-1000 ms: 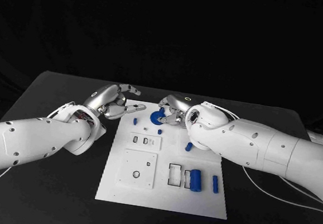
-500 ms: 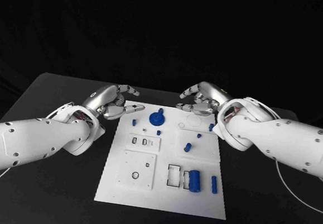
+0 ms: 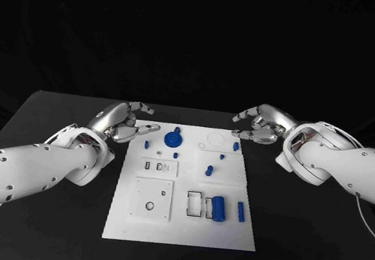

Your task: Assemble the parts on the task board

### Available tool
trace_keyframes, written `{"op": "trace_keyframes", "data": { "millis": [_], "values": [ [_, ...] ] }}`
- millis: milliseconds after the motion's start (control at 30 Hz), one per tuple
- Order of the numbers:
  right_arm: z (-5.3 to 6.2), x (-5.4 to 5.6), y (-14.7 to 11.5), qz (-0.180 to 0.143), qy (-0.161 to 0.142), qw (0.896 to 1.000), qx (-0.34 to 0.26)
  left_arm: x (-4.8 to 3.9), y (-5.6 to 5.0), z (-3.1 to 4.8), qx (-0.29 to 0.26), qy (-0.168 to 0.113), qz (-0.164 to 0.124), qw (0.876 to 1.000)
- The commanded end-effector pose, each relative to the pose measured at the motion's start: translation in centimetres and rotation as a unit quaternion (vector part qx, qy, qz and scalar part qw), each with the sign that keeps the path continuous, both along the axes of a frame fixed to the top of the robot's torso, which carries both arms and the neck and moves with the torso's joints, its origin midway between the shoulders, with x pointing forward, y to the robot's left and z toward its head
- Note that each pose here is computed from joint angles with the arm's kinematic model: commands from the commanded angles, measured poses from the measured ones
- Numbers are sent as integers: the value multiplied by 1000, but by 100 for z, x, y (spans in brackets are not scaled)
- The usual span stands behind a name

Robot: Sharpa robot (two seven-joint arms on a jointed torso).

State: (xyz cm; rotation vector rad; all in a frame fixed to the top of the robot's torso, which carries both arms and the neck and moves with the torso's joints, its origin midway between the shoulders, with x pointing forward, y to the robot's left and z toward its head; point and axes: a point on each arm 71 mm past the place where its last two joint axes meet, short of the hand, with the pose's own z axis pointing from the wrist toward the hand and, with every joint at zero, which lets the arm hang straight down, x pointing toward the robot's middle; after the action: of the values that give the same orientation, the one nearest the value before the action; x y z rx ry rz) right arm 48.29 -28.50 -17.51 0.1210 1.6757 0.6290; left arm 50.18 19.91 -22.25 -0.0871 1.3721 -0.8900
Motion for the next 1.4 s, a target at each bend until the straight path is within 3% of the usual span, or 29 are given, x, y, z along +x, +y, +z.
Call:
{"op": "trace_keyframes", "data": {
  "millis": [33,267,633,1400],
  "values": [
    [-65,-21,-80,5,3,999,-48,-4,-16,1,1,-5,-8,1000],
    [-210,14,-238,-22,28,996,-85,-2,-28,-7,1,-4,-9,1000],
    [-429,83,-210,-40,55,991,-115,-8,0,-6,1,-5,-7,1000],
    [-603,211,-64,-46,62,988,-130,-22,6,5,0,-10,-9,1000]
  ]
}}
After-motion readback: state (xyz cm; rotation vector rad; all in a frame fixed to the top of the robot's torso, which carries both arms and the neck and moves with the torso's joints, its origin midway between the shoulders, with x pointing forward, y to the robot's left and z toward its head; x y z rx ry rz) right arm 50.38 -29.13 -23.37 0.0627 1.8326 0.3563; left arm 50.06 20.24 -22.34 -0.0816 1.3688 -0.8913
